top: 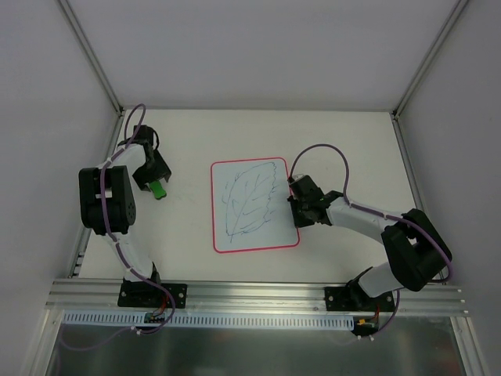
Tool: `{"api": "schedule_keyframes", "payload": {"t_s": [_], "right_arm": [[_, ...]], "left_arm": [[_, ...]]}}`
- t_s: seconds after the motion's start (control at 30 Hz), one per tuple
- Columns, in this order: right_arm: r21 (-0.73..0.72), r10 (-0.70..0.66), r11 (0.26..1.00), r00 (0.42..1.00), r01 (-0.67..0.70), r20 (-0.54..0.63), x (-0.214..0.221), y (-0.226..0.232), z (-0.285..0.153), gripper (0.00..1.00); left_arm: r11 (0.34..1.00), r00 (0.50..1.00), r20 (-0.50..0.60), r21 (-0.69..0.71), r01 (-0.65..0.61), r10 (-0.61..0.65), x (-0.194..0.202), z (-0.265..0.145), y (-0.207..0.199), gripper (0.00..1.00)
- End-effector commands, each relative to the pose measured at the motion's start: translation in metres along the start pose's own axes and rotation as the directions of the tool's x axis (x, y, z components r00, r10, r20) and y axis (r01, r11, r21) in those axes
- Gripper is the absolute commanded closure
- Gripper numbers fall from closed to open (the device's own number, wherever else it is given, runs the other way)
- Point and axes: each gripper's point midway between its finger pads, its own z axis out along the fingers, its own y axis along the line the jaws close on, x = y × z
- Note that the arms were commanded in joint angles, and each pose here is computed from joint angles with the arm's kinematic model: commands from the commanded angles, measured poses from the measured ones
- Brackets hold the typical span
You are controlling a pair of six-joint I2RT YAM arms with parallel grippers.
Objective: Erase the whiteboard
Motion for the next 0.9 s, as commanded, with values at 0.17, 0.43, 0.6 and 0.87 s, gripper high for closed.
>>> {"api": "schedule_keyframes", "payload": {"t_s": [0.17,0.43,0.6,0.87], "right_arm": [[0.045,-0.001,0.999,0.995,0.006,-0.103,0.032,-0.011,0.003,0.83],[0.035,-0.001,0.999,0.995,0.004,-0.104,0.031,-0.009,0.004,0.83],[0.032,0.001,0.999,0.995,0.002,-0.1,0.03,-0.008,0.005,0.83],[0.033,0.0,0.999,0.996,0.003,-0.093,0.028,-0.008,0.005,0.83]], "left_arm": [[0.999,1.0,0.007,-0.026,0.027,-0.027,-0.006,0.001,0.005,0.46],[0.999,0.999,-0.019,-0.023,0.028,-0.028,0.004,0.004,0.006,0.63],[0.999,0.999,-0.03,0.047,0.027,-0.026,0.008,-0.008,-0.005,0.75],[0.931,0.959,0.068,0.231,-0.282,0.274,0.032,-0.056,-0.099,0.83]]}}
